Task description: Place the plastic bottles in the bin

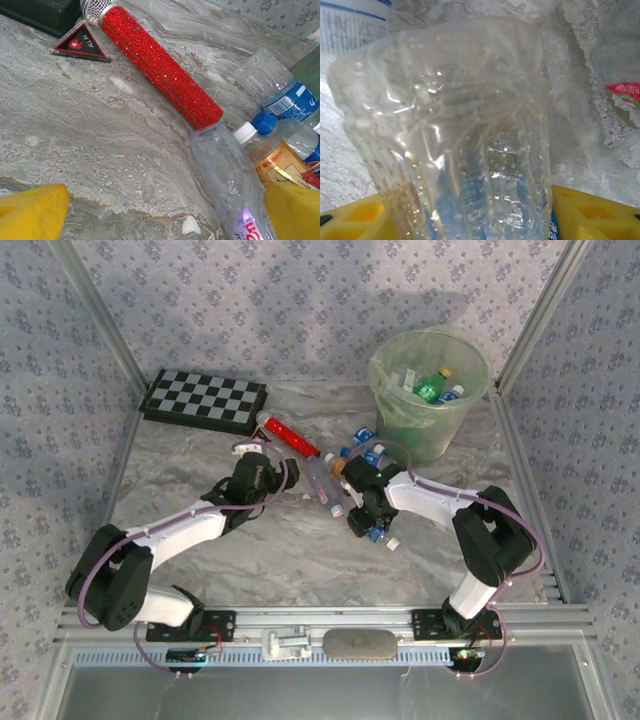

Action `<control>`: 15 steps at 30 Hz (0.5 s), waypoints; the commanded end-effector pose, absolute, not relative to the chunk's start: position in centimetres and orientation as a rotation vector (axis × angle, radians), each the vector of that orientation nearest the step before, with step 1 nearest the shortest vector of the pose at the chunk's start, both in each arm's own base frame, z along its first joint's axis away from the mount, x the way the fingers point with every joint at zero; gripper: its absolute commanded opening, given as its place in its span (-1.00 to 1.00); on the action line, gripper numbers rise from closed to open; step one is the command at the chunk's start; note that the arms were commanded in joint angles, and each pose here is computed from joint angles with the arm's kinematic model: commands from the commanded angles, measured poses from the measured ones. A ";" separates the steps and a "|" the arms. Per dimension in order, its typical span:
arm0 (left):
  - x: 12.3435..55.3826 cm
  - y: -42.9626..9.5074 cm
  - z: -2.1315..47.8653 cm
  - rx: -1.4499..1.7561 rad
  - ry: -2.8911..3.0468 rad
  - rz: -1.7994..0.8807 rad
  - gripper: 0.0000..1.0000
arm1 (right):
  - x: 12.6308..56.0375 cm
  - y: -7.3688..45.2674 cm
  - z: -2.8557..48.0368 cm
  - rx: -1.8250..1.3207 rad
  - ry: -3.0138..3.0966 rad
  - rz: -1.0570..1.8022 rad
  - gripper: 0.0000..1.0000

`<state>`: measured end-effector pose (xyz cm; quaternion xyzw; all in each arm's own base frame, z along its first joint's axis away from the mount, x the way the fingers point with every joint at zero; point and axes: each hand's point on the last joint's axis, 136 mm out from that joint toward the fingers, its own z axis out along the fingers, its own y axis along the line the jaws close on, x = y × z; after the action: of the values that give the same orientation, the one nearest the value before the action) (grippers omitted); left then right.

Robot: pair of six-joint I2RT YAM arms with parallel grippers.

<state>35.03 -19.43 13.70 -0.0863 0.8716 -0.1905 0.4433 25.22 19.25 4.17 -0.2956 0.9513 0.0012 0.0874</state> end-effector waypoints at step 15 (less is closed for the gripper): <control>35.5 -20.3 15.3 -0.207 2.123 -0.520 1.00 | 27.8 22.3 16.5 -0.775 2.442 0.440 0.03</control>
<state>35.00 -19.56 13.72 -0.0847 0.8717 -0.1936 0.4421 26.59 21.09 12.77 -0.2817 0.9268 0.1167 0.2192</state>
